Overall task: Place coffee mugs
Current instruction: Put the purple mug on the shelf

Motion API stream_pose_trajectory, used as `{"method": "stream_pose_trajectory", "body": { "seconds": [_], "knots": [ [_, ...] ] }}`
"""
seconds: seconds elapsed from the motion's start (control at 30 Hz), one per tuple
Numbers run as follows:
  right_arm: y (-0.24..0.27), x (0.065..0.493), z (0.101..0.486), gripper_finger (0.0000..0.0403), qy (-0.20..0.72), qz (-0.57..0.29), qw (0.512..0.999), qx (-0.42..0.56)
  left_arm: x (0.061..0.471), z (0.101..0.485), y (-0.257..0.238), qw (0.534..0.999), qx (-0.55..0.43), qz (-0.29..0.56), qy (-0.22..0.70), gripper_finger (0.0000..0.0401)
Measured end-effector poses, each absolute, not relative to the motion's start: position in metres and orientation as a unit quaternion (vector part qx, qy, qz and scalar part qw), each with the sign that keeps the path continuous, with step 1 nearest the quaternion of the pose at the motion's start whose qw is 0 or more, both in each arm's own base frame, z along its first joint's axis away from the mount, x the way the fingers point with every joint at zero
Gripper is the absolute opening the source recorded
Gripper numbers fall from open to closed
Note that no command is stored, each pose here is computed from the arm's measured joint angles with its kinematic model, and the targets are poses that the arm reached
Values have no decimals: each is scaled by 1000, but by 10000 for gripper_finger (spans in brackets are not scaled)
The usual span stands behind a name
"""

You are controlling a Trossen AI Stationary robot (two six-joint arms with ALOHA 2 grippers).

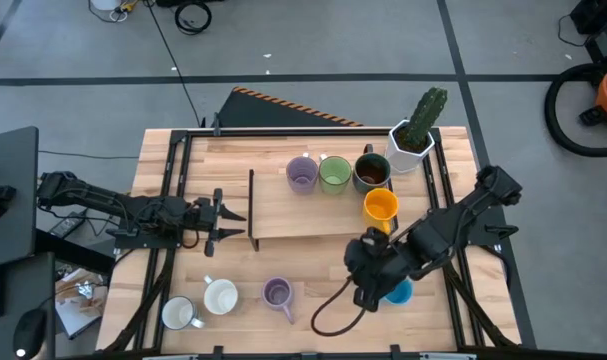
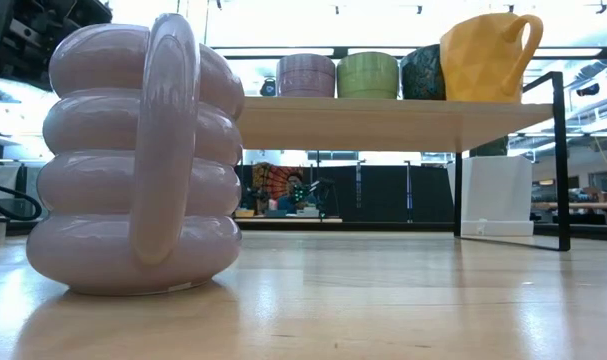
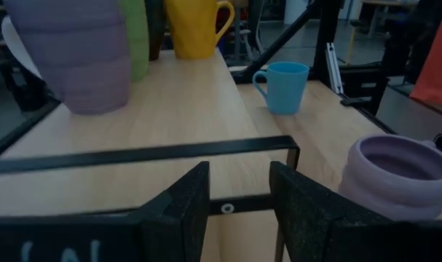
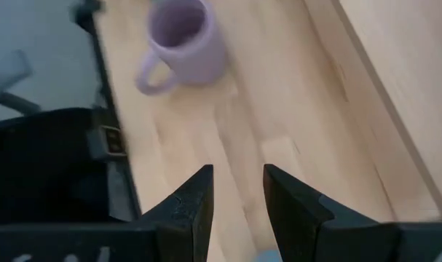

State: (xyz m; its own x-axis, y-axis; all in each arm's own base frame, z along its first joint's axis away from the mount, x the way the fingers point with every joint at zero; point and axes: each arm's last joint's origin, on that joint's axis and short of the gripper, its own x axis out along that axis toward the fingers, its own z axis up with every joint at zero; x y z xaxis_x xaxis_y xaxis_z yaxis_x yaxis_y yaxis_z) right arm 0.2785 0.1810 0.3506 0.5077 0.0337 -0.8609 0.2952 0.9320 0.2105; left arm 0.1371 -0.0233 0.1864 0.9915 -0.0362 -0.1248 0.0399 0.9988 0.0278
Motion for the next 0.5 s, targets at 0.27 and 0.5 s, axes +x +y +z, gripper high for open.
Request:
{"method": "stream_pose_trajectory", "body": {
  "seconds": [0.27,0.5],
  "knots": [
    [191,264,343,126,523,-130,818,200,138,189,-22,996,76,-11,49,149],
    [191,245,336,126,596,-197,742,235,138,193,-22,995,94,-11,29,149]
  ]
}}
